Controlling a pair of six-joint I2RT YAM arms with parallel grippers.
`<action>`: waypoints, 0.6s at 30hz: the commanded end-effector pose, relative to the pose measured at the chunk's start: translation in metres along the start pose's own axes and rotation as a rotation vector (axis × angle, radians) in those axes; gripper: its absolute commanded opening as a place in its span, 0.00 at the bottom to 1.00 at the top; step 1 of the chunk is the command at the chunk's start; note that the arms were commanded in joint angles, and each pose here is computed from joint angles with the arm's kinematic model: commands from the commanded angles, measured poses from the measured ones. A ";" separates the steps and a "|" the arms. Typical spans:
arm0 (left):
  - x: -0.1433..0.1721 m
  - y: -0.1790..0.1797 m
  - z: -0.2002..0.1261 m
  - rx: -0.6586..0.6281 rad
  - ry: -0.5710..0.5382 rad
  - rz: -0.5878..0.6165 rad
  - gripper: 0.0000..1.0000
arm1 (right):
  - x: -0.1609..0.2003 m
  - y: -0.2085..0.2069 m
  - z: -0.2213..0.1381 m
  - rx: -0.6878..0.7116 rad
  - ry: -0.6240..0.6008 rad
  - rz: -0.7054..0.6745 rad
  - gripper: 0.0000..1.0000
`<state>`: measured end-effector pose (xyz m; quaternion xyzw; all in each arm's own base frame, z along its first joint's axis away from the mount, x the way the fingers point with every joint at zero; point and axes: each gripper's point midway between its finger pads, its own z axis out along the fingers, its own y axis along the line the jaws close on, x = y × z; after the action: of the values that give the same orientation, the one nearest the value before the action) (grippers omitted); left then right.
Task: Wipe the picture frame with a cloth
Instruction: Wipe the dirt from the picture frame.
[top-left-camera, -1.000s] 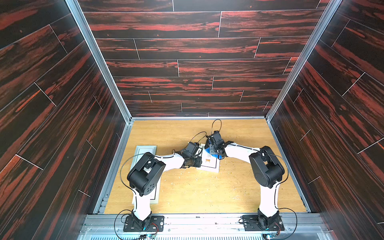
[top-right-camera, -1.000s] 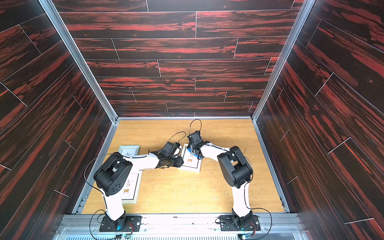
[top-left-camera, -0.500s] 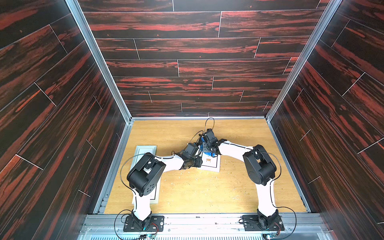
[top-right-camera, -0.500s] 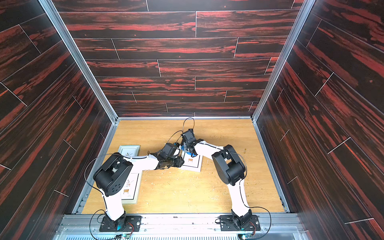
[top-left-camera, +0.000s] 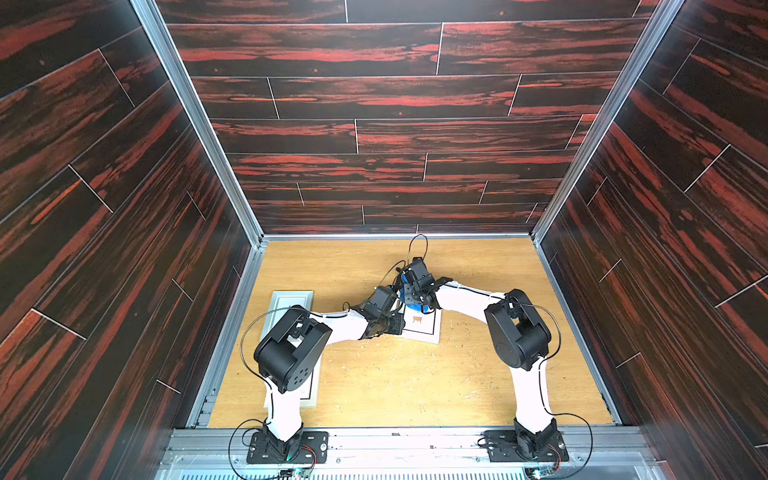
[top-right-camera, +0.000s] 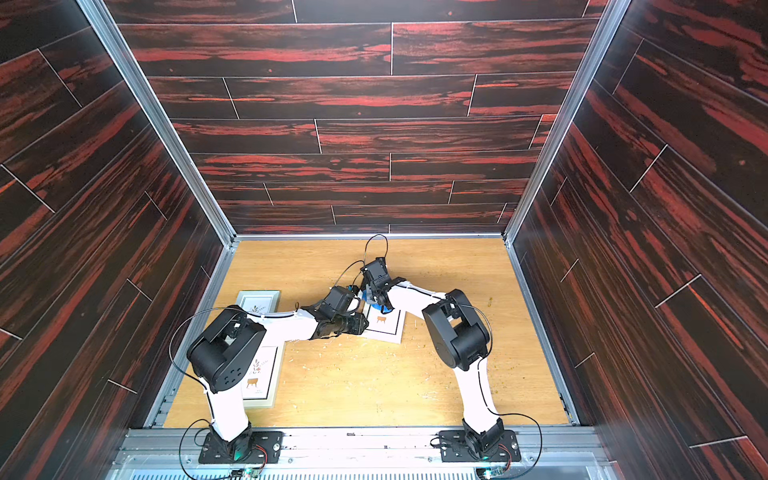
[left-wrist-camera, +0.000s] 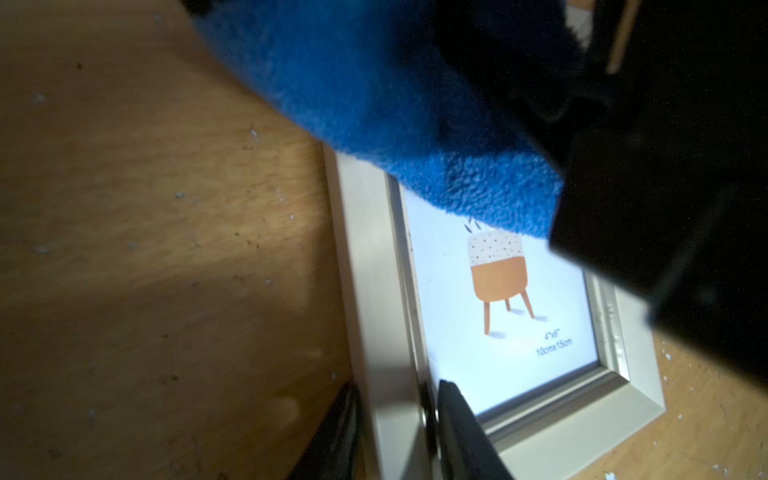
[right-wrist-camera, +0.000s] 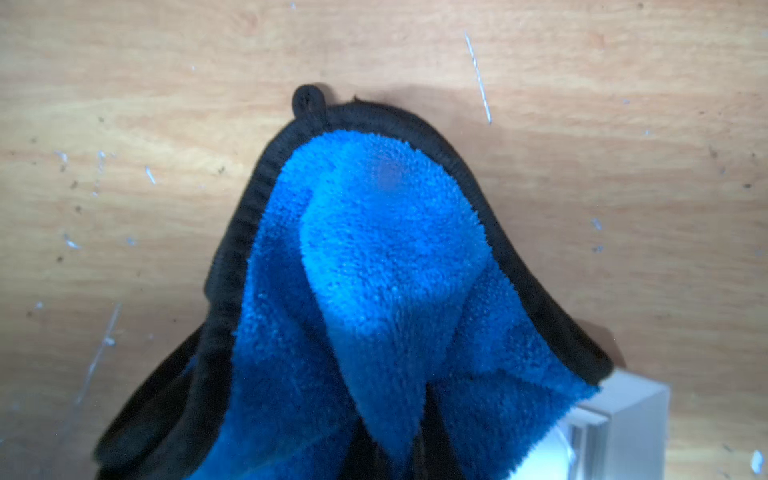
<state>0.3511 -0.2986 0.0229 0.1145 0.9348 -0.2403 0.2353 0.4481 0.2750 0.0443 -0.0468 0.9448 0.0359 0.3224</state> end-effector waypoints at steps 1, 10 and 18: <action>0.056 0.030 0.005 -0.103 0.170 -0.036 0.36 | 0.009 -0.039 0.003 0.098 0.034 0.022 0.00; 0.058 0.032 0.006 -0.109 0.170 -0.043 0.36 | 0.043 -0.014 -0.009 -0.015 0.075 0.011 0.00; 0.061 0.032 0.006 -0.105 0.174 -0.047 0.36 | 0.000 -0.044 0.012 0.060 0.030 0.057 0.00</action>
<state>0.3510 -0.2978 0.0223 0.1104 0.9332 -0.2418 0.2416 0.4416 0.2505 0.0385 -0.0286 0.9491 0.0310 0.3122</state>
